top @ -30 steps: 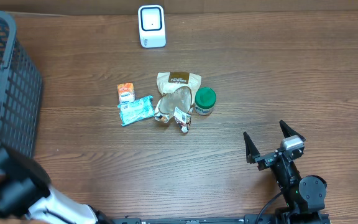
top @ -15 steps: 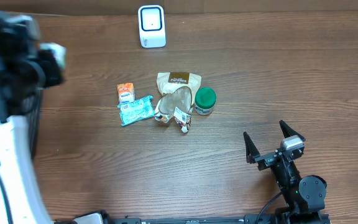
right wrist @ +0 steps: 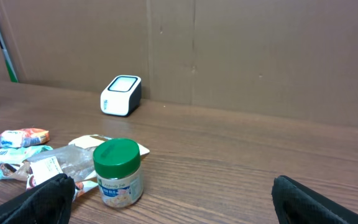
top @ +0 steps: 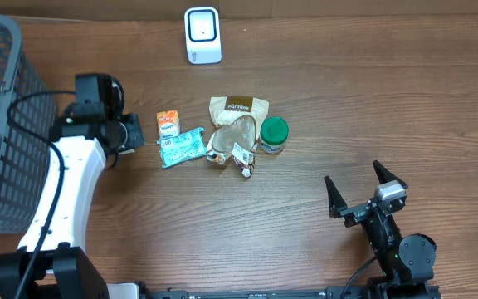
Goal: Scan the item barcode
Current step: 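Lift the Kleenex pack out of the basket and lower it to the table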
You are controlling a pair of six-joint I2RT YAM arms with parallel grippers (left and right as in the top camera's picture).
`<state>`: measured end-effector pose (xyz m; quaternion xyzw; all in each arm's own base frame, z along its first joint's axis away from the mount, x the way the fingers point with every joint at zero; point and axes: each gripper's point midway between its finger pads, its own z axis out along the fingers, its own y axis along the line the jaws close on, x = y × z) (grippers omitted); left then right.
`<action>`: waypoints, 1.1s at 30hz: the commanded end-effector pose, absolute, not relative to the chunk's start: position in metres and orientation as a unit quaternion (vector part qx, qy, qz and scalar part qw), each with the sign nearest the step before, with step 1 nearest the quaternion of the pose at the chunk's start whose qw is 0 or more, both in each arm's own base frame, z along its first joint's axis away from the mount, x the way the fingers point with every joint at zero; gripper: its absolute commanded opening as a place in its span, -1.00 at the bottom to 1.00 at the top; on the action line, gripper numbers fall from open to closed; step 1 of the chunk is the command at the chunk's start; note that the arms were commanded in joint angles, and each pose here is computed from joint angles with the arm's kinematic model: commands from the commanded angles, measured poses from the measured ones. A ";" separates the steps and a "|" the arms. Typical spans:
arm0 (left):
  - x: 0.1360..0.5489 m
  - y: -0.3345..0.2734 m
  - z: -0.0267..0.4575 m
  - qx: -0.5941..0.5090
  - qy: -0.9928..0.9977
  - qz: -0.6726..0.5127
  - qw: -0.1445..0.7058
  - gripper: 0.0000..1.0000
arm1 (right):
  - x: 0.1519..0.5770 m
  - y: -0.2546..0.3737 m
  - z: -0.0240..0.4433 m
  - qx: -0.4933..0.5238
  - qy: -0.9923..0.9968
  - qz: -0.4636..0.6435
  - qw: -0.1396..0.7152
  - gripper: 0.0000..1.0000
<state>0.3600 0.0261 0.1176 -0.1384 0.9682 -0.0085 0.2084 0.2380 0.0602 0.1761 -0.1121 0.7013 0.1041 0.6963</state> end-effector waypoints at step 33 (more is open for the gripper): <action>0.358 0.023 0.073 -0.148 0.960 -0.010 0.239 -0.61 | 0.239 0.058 0.174 -0.108 0.701 0.102 0.697 1.00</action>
